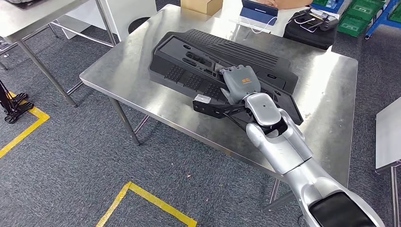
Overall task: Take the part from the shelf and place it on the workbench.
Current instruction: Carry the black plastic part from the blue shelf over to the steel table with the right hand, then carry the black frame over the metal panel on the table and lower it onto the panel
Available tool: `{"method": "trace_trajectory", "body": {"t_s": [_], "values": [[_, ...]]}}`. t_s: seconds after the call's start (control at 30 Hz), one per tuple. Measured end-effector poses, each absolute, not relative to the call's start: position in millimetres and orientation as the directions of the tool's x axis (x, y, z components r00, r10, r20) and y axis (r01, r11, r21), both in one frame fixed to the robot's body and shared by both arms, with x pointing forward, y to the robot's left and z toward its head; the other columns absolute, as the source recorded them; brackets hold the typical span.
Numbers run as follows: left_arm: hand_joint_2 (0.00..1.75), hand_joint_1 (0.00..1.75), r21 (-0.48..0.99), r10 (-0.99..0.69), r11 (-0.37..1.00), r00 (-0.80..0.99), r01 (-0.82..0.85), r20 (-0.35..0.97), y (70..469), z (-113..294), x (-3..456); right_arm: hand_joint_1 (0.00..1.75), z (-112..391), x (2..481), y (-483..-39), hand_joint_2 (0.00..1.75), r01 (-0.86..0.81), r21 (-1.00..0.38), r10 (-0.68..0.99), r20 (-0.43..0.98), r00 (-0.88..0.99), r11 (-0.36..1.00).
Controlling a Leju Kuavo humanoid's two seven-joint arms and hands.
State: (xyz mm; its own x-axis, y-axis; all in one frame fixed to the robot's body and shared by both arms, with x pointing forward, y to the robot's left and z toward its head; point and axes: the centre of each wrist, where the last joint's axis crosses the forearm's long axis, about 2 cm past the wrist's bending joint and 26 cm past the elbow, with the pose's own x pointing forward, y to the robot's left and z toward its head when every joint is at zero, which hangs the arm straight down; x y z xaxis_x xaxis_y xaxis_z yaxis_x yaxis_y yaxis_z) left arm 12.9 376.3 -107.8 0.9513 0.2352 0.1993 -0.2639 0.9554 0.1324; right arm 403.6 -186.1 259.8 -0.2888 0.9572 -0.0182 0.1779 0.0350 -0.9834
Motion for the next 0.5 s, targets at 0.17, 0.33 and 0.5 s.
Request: {"method": "trace_trajectory", "body": {"t_s": [0.17, 0.33, 0.5], "values": [[0.00, 0.00, 0.126, 0.246, 0.954, 0.951, -0.271, 0.187, 375.8, -107.8, 12.7, 1.75, 258.6, 403.6, -183.3, 1.75, 0.172, -0.985, 0.955, -0.025, -0.295, 0.027], [0.00, 0.00, 0.121, 0.255, 0.953, 0.949, -0.279, 0.185, 375.1, -108.0, 12.5, 1.75, 257.5, 403.8, -181.2, 1.75, 0.167, -0.986, 0.954, -0.030, -0.299, 0.022], [0.00, 0.00, 0.119, 0.260, 0.951, 0.948, -0.284, 0.185, 374.6, -108.0, 12.5, 1.75, 260.2, 404.5, -178.5, 1.75, 0.171, -0.985, 0.952, -0.029, -0.304, 0.024]]}}
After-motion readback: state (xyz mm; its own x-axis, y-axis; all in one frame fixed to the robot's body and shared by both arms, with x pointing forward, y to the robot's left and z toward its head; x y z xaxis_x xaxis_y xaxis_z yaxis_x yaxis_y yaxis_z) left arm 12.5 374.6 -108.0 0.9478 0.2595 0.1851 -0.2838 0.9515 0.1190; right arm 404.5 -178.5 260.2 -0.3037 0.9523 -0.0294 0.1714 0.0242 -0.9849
